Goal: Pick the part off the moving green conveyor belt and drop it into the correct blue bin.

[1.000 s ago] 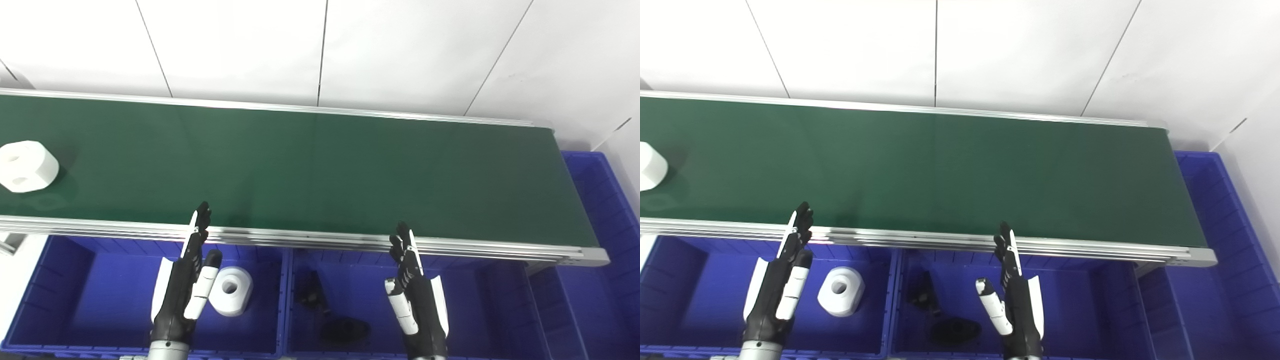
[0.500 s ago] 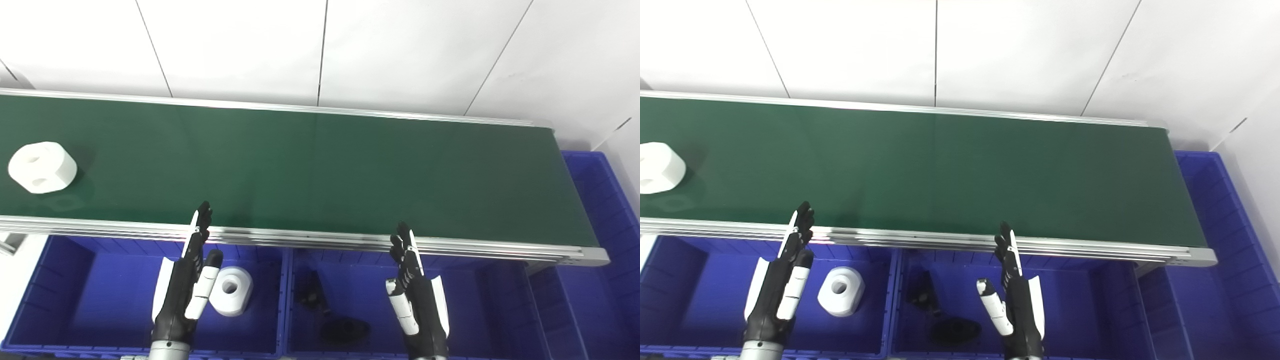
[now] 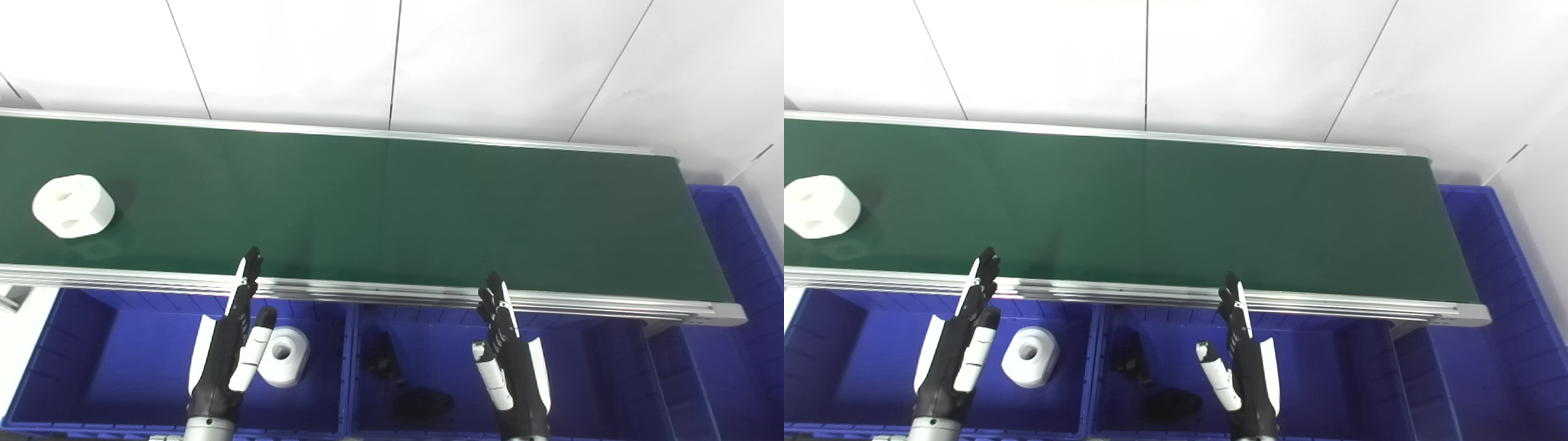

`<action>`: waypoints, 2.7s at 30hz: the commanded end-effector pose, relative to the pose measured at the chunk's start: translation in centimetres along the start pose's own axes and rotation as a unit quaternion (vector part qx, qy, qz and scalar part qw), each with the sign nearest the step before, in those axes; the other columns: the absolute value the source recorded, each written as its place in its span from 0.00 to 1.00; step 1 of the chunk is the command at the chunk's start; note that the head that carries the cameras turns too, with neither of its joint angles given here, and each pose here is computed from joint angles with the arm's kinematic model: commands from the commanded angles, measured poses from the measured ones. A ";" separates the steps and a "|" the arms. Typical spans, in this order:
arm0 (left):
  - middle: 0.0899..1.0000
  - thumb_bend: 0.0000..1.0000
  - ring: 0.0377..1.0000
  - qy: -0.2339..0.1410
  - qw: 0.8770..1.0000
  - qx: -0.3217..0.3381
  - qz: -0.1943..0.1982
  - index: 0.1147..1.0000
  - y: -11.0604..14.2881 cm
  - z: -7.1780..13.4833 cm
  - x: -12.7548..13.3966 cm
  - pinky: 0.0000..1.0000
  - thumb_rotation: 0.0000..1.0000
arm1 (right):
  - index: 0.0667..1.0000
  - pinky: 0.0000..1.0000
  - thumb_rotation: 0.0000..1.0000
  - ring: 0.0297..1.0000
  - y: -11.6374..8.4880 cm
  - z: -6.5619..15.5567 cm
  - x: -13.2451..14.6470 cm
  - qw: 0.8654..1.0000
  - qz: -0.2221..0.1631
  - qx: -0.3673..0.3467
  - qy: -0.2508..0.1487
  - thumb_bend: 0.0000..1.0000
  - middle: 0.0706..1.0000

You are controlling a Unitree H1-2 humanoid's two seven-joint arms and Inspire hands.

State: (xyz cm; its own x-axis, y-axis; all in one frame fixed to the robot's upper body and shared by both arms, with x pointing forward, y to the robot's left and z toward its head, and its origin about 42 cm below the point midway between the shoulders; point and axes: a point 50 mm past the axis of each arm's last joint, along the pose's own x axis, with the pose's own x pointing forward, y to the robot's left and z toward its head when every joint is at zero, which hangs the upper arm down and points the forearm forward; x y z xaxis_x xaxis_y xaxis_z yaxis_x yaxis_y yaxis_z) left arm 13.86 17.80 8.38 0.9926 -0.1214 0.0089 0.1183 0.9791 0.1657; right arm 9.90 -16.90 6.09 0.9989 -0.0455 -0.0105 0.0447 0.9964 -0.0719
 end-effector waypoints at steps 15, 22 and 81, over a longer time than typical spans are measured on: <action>0.93 0.52 0.89 -0.041 0.999 -0.013 0.008 0.94 -5.0 -0.8 0.8 0.78 0.87 | 1.00 1.00 1.00 1.00 -5.1 -2.8 0.0 0.999 0.002 -0.038 -0.003 0.78 1.00; 0.89 0.49 0.85 -0.049 0.998 -0.016 0.019 0.87 -7.1 -1.1 1.6 0.70 0.84 | 1.00 1.00 1.00 1.00 -6.9 -3.7 0.5 0.999 0.006 -0.035 0.008 0.79 1.00; 0.76 0.88 0.73 -0.207 0.841 0.490 -0.103 0.77 10.4 10.6 19.4 0.63 0.34 | 1.00 1.00 1.00 1.00 -7.3 -2.3 0.9 1.000 0.017 0.004 -0.014 0.74 1.00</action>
State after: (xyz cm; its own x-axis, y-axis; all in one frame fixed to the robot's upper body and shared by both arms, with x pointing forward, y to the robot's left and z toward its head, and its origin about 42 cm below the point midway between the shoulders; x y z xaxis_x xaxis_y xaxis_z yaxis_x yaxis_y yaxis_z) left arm 33.03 23.91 19.30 0.8511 -0.5003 0.1592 0.0457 0.3727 0.9268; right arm 10.19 -24.60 3.37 0.9981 -0.0249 -0.0568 0.0214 0.9978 -0.0622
